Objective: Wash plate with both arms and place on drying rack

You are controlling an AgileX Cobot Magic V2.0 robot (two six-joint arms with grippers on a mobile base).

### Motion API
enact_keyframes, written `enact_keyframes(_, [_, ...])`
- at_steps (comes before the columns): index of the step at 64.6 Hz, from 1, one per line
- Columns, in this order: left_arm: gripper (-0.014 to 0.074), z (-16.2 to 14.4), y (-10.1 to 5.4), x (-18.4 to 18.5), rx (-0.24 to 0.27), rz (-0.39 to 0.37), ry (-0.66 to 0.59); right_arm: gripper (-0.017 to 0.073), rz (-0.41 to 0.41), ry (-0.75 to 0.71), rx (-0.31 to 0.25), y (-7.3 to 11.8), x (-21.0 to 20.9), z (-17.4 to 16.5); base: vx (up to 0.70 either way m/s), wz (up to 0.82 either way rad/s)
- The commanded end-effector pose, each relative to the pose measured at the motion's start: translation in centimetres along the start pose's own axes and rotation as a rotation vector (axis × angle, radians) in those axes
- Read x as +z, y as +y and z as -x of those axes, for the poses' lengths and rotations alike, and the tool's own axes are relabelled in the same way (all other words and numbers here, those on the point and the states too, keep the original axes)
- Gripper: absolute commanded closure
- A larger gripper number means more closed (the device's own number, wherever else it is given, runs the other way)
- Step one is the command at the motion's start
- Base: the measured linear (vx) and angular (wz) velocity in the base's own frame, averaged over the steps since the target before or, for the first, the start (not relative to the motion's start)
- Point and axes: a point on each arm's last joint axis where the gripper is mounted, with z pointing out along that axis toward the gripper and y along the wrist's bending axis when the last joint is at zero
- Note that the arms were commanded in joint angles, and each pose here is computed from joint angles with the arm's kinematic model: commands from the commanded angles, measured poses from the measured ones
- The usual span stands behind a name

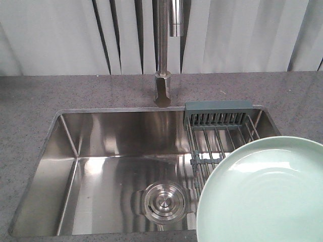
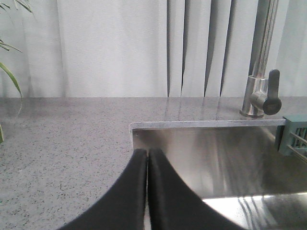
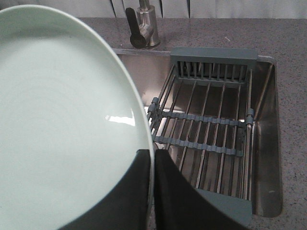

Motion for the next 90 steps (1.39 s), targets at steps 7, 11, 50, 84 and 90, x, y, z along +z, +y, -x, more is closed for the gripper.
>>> enact_keyframes(7, [0.0599, 0.18, -0.13, -0.08, -0.006, -0.021, -0.064, 0.0561, 0.005, -0.087, 0.000, 0.14, -0.29, 1.29, 0.02, 0.00])
enact_keyframes(11, [0.0599, 0.18, -0.13, -0.08, -0.006, -0.021, -0.064, 0.0561, 0.005, -0.087, 0.000, 0.14, -0.29, 1.29, 0.02, 0.00])
enact_keyframes(50, [0.0599, 0.18, -0.13, -0.08, -0.006, -0.021, -0.064, 0.0561, 0.005, -0.086, 0.000, 0.14, -0.29, 1.28, 0.02, 0.00])
enact_keyframes(84, [0.0599, 0.18, -0.13, -0.08, -0.006, -0.021, -0.064, 0.0561, 0.005, -0.087, 0.000, 0.14, -0.29, 1.29, 0.01, 0.00])
enact_keyframes(90, [0.0599, 0.18, -0.13, -0.08, -0.006, -0.021, -0.064, 0.0561, 0.005, -0.087, 0.000, 0.14, -0.29, 1.29, 0.00, 0.00])
